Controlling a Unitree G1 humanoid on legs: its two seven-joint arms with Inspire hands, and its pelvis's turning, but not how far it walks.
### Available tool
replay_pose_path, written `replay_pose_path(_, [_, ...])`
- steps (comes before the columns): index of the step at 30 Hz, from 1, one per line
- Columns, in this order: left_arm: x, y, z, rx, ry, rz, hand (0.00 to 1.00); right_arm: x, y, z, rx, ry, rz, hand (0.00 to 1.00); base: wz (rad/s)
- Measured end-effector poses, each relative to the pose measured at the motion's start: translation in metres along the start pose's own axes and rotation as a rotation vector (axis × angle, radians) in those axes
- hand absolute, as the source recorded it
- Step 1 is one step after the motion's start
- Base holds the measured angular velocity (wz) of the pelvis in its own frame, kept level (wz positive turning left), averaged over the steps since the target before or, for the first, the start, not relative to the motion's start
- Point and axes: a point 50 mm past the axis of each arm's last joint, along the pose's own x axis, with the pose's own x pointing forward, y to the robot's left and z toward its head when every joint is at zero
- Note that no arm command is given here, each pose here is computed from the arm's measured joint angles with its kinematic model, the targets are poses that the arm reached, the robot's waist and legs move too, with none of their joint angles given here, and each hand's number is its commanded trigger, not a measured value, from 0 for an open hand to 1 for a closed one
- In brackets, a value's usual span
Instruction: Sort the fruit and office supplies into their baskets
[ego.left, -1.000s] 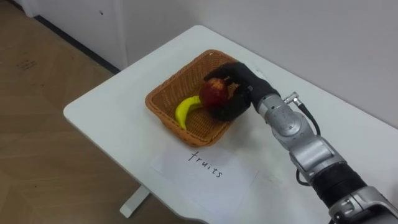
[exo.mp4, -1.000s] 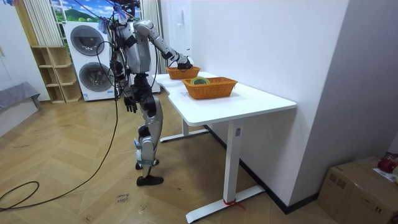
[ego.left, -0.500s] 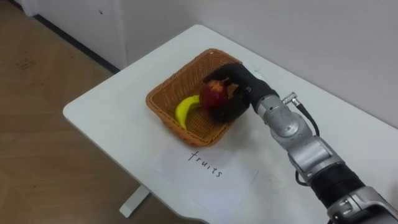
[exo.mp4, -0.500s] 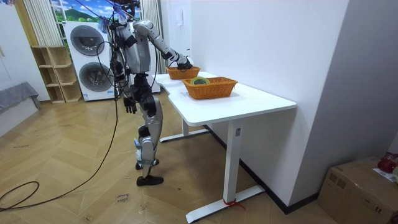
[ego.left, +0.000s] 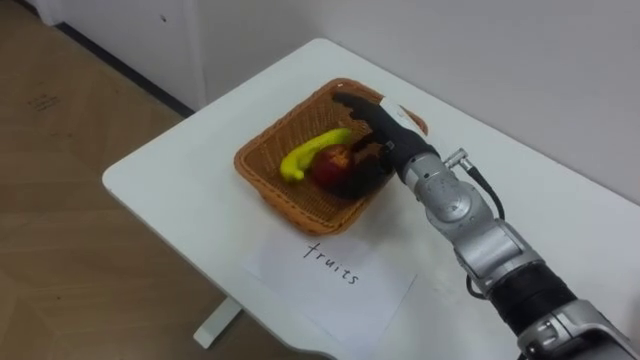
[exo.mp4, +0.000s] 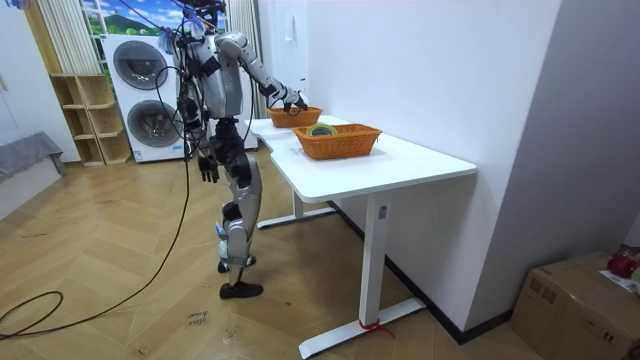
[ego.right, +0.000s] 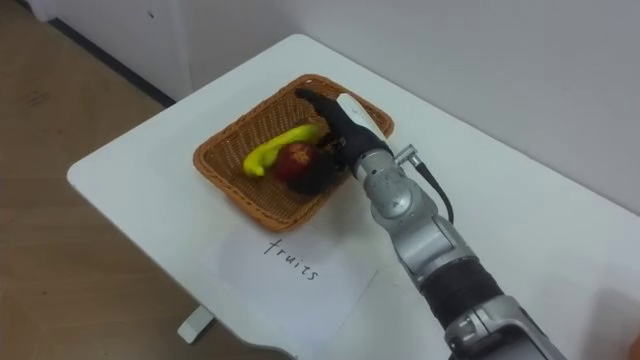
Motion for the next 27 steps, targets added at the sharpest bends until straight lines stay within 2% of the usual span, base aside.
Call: replay_pose_path(27, [0.0004,0.0018,0.0023,-0.003,-0.007,0.016,0.0,0.0,-0.0001,0.0002,0.007,-0.001,0.0,0.0,0.0])
